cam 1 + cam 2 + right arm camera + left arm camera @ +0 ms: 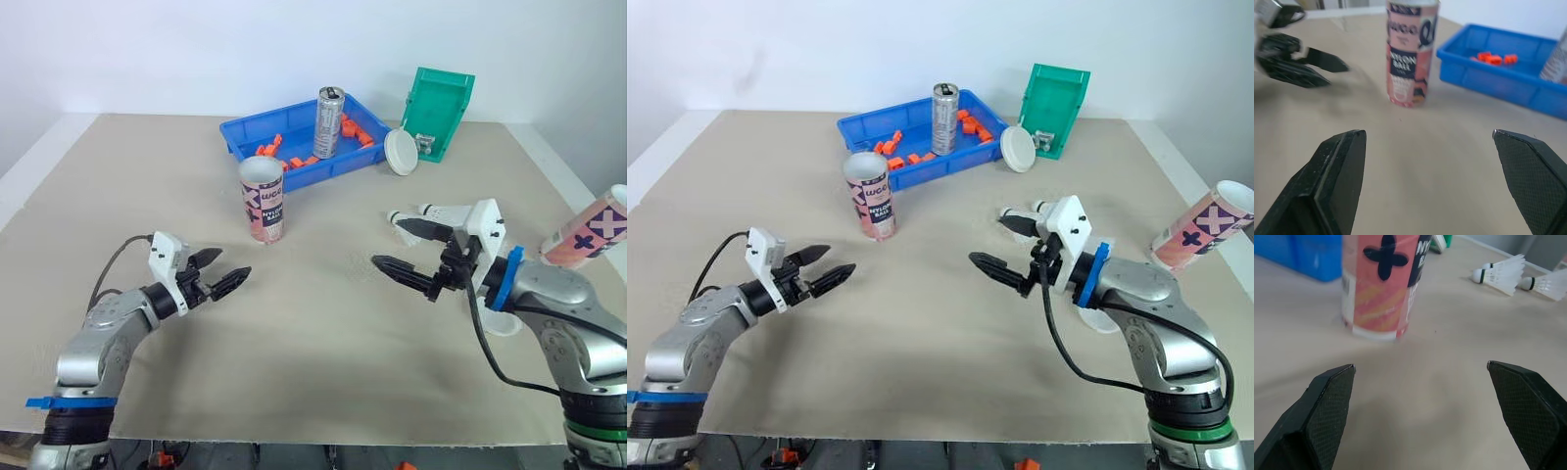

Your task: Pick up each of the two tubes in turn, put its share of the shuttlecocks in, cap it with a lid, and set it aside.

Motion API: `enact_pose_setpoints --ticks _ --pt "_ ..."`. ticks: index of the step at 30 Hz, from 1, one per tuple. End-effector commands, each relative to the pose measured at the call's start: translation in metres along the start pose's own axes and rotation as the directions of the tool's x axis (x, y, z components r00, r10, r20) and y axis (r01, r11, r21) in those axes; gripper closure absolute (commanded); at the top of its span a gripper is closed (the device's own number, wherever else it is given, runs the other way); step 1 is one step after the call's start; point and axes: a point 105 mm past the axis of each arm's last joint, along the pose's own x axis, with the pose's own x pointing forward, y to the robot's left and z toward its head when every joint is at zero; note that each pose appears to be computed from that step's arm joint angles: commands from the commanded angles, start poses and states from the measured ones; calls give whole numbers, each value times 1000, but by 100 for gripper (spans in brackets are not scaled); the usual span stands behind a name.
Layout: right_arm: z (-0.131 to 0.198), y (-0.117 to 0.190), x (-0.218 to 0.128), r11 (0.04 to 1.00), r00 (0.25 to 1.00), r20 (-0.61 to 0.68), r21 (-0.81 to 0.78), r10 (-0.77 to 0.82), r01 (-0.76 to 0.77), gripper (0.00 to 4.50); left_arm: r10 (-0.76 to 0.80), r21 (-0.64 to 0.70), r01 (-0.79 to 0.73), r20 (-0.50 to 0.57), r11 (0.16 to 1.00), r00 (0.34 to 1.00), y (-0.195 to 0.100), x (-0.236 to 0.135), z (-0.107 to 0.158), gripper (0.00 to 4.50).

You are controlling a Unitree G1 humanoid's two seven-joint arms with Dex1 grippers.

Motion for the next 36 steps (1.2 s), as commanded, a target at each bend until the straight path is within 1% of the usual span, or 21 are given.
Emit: enact_pose_setpoints --ticks 1,5,7,10,15,19,28,36 --pt "11 13 3 999 999 49 -25 22 -21 7 -47 54 46 22 998 999 2 10 5 0" --pt "18 25 6 999 995 86 -18 46 -45 7 -81 77 81 3 994 997 8 24 3 0" --pt "25 25 5 999 992 117 -11 39 -38 7 -49 78 49 -6 996 999 18 36 4 0" --pt "23 22 1 1000 995 100 -6 15 -14 7 -38 75 38 -12 996 999 25 49 4 0" --pt "21 21 -4 1000 996 86 -5 -12 12 7 -69 72 71 -21 995 997 24 64 3 0" --pt "27 19 -9 999 994 105 3 -41 41 7 -95 78 97 -34 992 995 24 76 0 0" --pt "29 22 -14 998 993 99 9 -59 58 7 -63 79 65 -30 995 998 37 96 5 0" --pt "31 21 -15 997 992 100 9 -78 77 7 -37 88 40 -29 995 999 33 119 10 0"
